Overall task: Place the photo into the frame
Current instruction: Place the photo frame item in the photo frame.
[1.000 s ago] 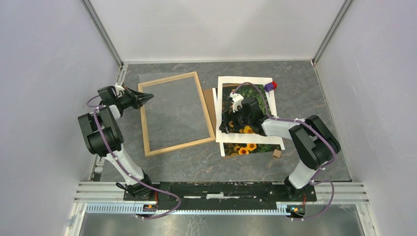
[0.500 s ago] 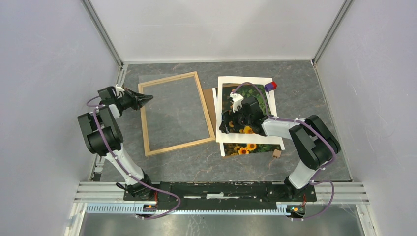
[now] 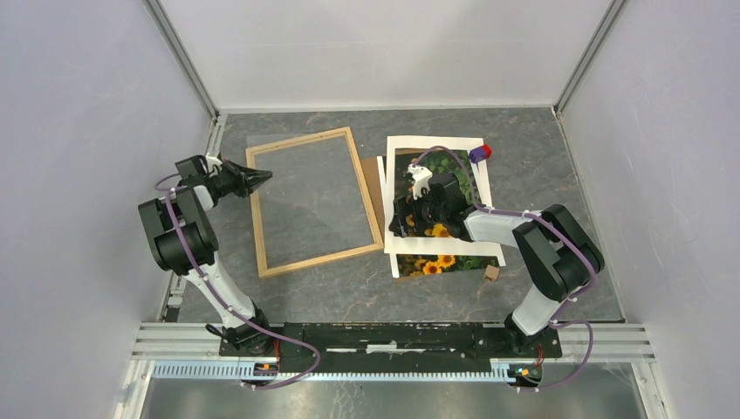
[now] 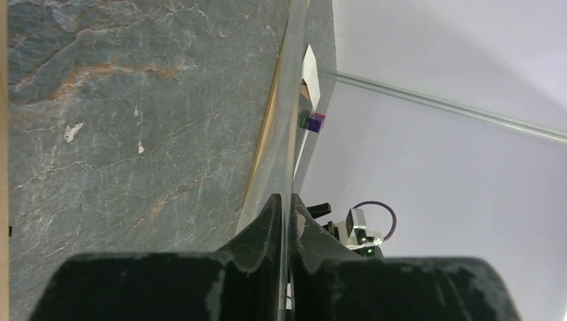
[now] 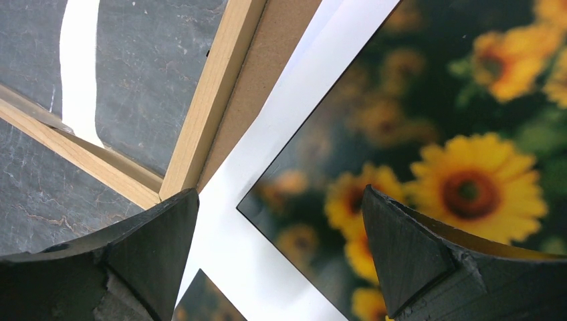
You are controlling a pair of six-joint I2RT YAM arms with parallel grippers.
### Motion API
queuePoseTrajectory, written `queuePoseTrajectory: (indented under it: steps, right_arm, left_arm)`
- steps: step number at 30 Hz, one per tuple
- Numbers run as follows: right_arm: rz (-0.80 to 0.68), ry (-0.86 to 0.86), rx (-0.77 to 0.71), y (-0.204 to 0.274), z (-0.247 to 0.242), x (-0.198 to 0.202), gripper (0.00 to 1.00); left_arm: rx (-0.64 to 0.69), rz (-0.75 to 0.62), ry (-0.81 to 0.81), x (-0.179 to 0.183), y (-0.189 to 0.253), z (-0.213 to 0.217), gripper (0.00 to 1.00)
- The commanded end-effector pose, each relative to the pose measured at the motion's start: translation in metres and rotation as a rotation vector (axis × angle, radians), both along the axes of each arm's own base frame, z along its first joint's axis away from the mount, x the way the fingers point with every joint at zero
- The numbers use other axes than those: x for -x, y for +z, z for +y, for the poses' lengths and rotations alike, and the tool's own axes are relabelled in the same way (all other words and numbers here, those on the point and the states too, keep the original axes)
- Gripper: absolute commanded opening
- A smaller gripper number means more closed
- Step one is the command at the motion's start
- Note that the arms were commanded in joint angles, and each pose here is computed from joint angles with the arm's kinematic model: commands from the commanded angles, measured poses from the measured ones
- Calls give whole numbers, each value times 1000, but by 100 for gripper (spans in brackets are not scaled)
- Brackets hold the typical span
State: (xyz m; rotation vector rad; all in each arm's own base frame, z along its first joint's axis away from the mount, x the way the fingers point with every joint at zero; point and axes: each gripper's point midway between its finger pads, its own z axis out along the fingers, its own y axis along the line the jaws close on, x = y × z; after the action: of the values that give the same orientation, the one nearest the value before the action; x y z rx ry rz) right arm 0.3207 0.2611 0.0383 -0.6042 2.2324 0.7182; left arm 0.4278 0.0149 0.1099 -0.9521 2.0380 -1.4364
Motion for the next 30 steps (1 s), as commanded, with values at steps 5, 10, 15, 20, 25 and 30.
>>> queuePoseTrajectory:
  steps: [5, 10, 15, 20, 25, 30]
  right_arm:
    - [-45, 10, -33, 16, 9, -8, 98]
    - [-49, 11, -37, 18, 10, -8, 98]
    - [-50, 13, -37, 18, 10, -8, 98]
    - [-47, 12, -35, 17, 10, -7, 98]
    - [-50, 12, -34, 18, 10, -8, 98]
    - [-53, 11, -33, 19, 10, -7, 98]
  left_arm:
    - [-19, 36, 7, -1, -8, 5, 31]
    - [-60, 68, -2, 3, -12, 7, 48]
    - [-101, 88, -20, 10, -14, 6, 57]
    - [-194, 130, -26, 21, -14, 10, 79]
    - [-299, 169, -25, 33, -10, 12, 82]
    - [-355, 171, -39, 45, -7, 2, 77]
